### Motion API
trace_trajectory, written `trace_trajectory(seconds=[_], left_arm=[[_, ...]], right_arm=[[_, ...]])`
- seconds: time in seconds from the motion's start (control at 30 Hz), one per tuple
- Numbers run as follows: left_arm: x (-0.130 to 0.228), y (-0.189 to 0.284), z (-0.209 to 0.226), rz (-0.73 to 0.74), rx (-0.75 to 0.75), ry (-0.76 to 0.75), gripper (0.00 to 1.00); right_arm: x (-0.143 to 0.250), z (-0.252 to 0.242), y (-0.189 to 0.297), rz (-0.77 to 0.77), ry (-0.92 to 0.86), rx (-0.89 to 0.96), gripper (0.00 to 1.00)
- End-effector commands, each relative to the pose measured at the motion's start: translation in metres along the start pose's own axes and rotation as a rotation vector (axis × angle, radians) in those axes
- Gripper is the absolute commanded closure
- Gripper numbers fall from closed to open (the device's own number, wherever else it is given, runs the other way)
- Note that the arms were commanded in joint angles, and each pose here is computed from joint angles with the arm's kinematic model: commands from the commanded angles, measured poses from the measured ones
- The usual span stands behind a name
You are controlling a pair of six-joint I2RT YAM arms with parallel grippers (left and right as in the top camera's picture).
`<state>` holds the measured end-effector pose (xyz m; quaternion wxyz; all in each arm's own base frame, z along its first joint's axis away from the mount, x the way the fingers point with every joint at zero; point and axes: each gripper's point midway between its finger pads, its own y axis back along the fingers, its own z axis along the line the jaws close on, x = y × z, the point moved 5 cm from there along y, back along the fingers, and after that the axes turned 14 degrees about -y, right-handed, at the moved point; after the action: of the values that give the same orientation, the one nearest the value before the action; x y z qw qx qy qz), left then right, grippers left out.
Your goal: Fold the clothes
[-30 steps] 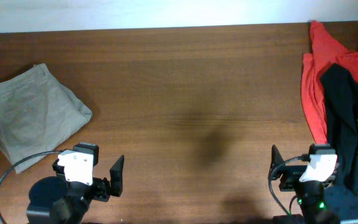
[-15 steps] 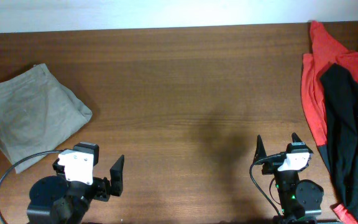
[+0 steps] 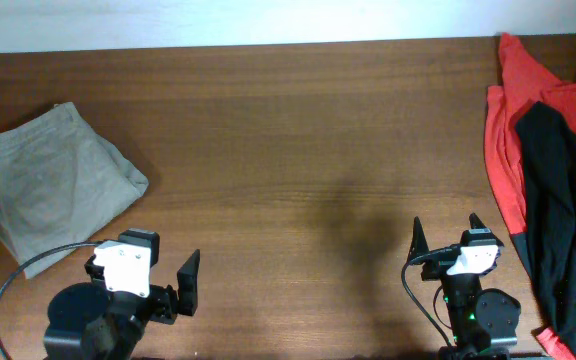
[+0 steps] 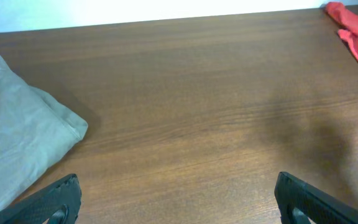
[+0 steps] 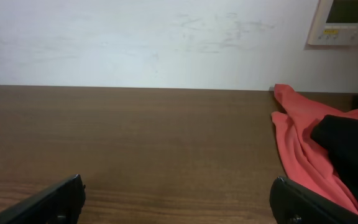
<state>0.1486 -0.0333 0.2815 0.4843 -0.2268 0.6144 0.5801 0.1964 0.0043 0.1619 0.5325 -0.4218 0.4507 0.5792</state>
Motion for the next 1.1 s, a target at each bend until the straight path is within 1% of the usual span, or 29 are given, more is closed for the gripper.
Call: trace_trajectory(seconds=[0.0, 0.07, 0.13, 0.23, 0.3, 0.4, 0.47, 0.5, 0.53, 0.6, 0.67, 0.7, 1.07], left_arm=[[0.012, -0.002, 0.006, 0.037, -0.047, 0.003, 0.01], [0.033, -0.010, 0.011, 0.064, -0.095, 0.033, 0.01], [0.058, -0.026, 0.012, 0.041, -0.127, 0.047, 0.01], [0.079, -0.056, 0.013, -0.101, -0.170, 0.028, 0.01], [0.084, -0.070, 0.015, -0.194, -0.196, 0.013, 0.01], [0.081, -0.083, 0.020, -0.349, -0.242, -0.011, 0.01], [0.077, -0.086, 0.028, -0.471, -0.322, -0.019, 0.01], [0.075, -0.082, 0.033, -0.478, -0.365, -0.010, 0.01], [0.076, -0.082, 0.035, -0.472, -0.378, -0.006, 0.01], [0.079, -0.084, 0.034, -0.450, -0.370, -0.004, 0.01], [0.092, -0.091, 0.031, -0.380, -0.352, 0.003, 0.01], [0.093, -0.091, 0.031, -0.374, -0.351, 0.004, 0.01], [0.093, -0.092, 0.031, -0.372, -0.349, 0.004, 0.01]], right_arm=[[0.002, -0.001, 0.000, 0.006, 0.006, 0.000, 0.01], [0.002, -0.001, 0.000, 0.006, 0.006, 0.000, 0.01], [0.002, -0.001, 0.000, 0.006, 0.006, 0.000, 0.01], [0.002, -0.001, 0.000, 0.006, 0.006, 0.000, 0.01], [0.002, -0.001, 0.000, 0.006, 0.006, 0.000, 0.02], [0.002, -0.001, 0.000, 0.006, 0.006, 0.000, 0.01], [0.002, -0.001, 0.000, 0.006, 0.006, 0.000, 0.01], [0.002, -0.001, 0.000, 0.006, 0.006, 0.000, 0.01], [0.002, -0.001, 0.000, 0.006, 0.006, 0.000, 0.01], [0.002, -0.001, 0.000, 0.006, 0.006, 0.000, 0.01], [0.002, -0.001, 0.000, 0.006, 0.006, 0.000, 0.01], [0.002, -0.001, 0.000, 0.006, 0.006, 0.000, 0.02], [0.002, -0.001, 0.000, 0.006, 0.006, 0.000, 0.01]])
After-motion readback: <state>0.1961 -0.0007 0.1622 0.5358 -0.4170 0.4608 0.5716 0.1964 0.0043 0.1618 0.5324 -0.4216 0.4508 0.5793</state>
